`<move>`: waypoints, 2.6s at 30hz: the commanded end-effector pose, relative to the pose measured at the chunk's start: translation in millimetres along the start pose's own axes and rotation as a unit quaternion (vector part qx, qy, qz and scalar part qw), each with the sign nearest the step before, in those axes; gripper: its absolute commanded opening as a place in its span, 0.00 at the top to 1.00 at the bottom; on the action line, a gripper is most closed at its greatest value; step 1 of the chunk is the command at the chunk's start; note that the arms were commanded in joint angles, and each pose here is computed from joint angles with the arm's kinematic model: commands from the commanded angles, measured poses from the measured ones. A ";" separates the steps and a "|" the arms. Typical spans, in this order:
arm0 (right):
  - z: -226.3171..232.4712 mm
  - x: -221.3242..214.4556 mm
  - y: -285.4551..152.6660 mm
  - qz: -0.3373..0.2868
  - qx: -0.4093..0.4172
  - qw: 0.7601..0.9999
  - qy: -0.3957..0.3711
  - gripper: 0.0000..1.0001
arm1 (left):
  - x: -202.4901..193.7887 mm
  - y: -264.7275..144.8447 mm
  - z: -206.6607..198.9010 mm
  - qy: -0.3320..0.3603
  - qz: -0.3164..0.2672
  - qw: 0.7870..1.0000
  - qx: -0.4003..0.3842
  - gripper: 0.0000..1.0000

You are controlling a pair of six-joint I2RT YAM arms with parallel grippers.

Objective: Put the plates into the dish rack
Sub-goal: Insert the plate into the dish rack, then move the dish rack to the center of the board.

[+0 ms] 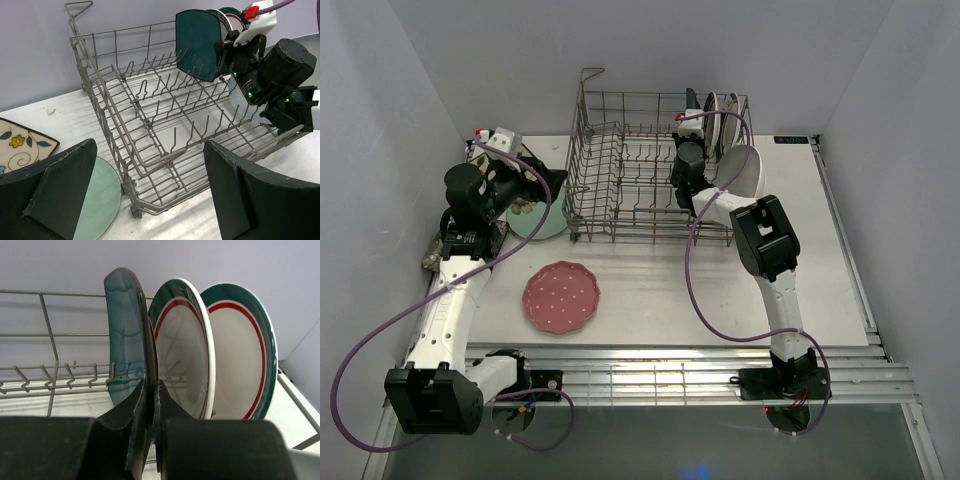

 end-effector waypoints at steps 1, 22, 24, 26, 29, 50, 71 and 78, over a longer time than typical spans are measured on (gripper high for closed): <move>-4.1 26.3 0.2 -0.029 -0.021 0.998 0.042 0.92 | 9.2 -6.6 -4.1 0.009 -0.013 1.000 -0.001 0.02; -11.9 47.6 -7.2 0.007 -0.005 0.998 0.070 0.68 | 11.7 -8.5 -5.7 0.004 -0.007 1.000 -0.001 0.02; -13.9 54.0 -8.5 0.005 -0.005 0.997 0.073 0.66 | 11.7 -8.0 -6.2 0.003 -0.006 1.000 -0.004 0.02; -15.9 57.7 -8.8 0.007 -0.004 0.997 0.075 0.64 | 12.2 -7.6 -6.7 0.001 -0.007 1.000 -0.005 0.02; -17.2 63.9 -10.2 0.009 -0.002 0.997 0.078 0.57 | 10.1 -6.5 -4.9 0.001 -0.003 1.000 -0.003 0.02; -33.5 140.6 -56.1 0.064 0.122 0.981 0.138 0.47 | 2.8 -1.4 3.2 -0.007 0.013 1.000 0.013 0.02; -109.5 151.3 -175.9 0.091 0.208 0.959 0.172 0.45 | -6.4 0.4 3.2 -0.018 0.024 0.999 0.010 0.02; -120.9 141.7 -218.0 0.094 0.259 0.942 0.194 0.43 | -6.3 -2.2 4.5 -0.020 0.031 0.999 0.019 0.02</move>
Point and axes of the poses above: each gripper's point midway between its finger pads, its own y axis out along the fingers, its own z axis along the line the jaws close on, x = y × z, the point moved 2 cm from there along -y, back along the fingers, and after that the axes turned 1 degree about -y, right-handed, at the moved point
